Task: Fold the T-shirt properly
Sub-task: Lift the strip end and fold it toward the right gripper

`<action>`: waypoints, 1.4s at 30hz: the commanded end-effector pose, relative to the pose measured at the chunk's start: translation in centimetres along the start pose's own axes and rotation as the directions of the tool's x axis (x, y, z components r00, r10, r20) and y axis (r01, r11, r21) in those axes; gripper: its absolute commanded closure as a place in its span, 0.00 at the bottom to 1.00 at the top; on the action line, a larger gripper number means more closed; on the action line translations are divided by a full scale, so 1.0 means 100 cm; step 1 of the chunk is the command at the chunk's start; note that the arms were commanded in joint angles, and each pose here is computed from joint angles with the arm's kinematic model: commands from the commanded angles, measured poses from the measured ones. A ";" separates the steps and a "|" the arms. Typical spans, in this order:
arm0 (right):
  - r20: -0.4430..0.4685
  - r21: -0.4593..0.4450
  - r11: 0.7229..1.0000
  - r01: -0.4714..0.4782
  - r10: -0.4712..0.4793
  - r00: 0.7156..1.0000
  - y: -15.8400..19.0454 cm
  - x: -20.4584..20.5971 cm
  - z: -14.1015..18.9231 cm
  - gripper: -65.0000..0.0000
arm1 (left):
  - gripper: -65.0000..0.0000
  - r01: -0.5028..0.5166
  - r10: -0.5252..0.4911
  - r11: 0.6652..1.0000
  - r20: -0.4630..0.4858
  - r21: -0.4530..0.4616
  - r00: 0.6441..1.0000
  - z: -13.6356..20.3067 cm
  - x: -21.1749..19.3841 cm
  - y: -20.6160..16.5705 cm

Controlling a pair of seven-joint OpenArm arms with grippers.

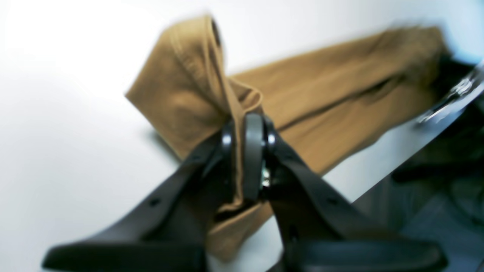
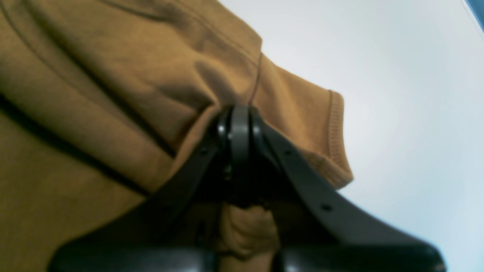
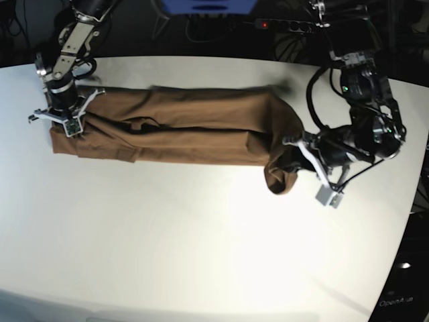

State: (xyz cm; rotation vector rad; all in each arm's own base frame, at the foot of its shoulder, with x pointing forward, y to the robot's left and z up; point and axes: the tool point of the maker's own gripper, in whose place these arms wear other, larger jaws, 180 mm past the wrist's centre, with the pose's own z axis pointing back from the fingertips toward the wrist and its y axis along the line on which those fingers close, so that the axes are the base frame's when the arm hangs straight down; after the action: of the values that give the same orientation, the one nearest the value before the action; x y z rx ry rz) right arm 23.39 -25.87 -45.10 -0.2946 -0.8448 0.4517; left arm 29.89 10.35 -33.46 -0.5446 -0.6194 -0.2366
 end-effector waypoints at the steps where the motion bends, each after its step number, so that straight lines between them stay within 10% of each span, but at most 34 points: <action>1: -0.181 0.103 0.994 -0.026 0.044 0.982 0.026 -0.040 0.006 1.00 | 0.95 0.028 -0.027 0.999 0.046 -0.031 0.999 0.001 0.017 -0.016; 23: -0.180 0.103 0.994 -0.026 0.044 0.983 0.026 -0.040 0.006 1.00 | 0.95 -0.101 0.058 0.976 -0.217 -0.191 0.974 -0.058 -0.024 -0.116; 42: -0.185 0.107 0.994 -0.026 0.045 0.982 0.028 -0.043 0.007 1.00 | 0.95 -0.181 0.137 0.953 -0.187 -0.245 0.973 -0.104 -0.019 -0.140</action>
State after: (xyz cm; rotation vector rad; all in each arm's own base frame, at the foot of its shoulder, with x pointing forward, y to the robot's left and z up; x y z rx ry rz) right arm 23.30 -25.72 -45.04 -0.2890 -0.8553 0.4535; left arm 26.85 -6.31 -37.77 -0.7819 -0.3212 -0.2041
